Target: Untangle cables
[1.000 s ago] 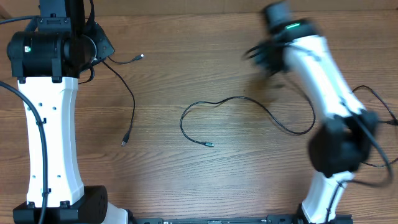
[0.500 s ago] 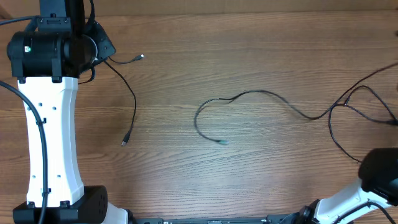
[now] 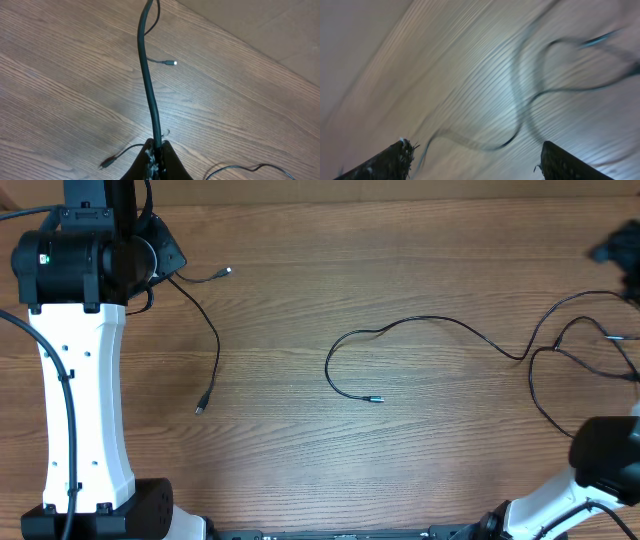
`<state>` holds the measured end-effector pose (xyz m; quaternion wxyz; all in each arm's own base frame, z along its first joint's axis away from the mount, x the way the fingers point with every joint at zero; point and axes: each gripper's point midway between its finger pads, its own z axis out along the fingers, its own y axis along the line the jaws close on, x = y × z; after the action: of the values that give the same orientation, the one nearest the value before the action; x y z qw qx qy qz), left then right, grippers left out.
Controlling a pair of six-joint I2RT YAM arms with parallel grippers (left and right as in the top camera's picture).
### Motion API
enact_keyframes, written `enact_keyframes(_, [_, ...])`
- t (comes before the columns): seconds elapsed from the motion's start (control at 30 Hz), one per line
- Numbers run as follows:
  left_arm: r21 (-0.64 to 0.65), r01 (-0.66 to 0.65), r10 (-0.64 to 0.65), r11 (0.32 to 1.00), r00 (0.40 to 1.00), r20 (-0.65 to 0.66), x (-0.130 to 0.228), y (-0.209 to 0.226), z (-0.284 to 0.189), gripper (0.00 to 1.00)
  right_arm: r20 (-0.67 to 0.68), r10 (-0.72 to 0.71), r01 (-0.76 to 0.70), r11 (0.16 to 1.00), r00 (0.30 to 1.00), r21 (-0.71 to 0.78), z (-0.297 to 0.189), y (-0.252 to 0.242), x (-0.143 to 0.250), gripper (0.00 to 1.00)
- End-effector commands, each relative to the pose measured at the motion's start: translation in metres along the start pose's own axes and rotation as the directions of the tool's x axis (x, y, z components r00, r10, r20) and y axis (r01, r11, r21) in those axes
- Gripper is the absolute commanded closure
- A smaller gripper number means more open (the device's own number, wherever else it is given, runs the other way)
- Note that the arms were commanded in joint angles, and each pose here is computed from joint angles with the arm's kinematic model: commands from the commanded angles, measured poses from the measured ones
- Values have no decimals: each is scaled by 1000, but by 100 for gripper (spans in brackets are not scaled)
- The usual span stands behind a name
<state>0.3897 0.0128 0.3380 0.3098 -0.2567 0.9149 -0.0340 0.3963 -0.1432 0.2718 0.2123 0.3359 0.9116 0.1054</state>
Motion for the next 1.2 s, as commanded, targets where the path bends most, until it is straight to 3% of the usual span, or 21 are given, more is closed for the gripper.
enact_keyframes(0.0, [9,21,-21,1000,1000,3,-1,-1,-2,96,-57,-238,226,961,970,-159,-3,67,36,19])
enact_keyframes(0.23, [19,21,-21,1000,1000,-3,0,-3,-2,96,-218,-413,367,903,884,-222,39,129,117,20])
enact_keyframes(0.37, [112,12,-5,994,998,-63,11,-21,-1,96,-321,-434,374,898,842,-233,73,151,172,20])
enact_keyframes(0.43, [213,-71,98,975,988,-119,25,-43,1,96,-357,-455,391,888,816,-241,91,160,201,20])
enact_keyframes(0.5, [365,-230,305,902,938,-163,52,-77,7,96,-381,-469,399,882,797,-250,111,170,231,20])
enact_keyframes(0.6, [508,-391,537,767,825,-177,89,-106,16,96,-395,-446,373,893,803,-251,131,180,259,21])
enact_keyframes(0.67, [532,-455,627,714,754,-197,109,-112,27,96,-405,-424,349,904,810,-248,142,186,274,21])
enact_keyframes(0.77, [468,-531,685,706,679,-262,124,-104,55,96,-422,-378,305,923,824,-234,155,193,292,23])
enact_keyframes(0.9, [274,-579,639,767,656,-401,127,-73,95,96,-441,-292,251,956,849,-149,172,190,306,23])
enact_keyframes(1.17, [233,-538,562,810,599,-571,159,-62,139,96,-435,-161,159,986,886,-40,207,193,323,23])
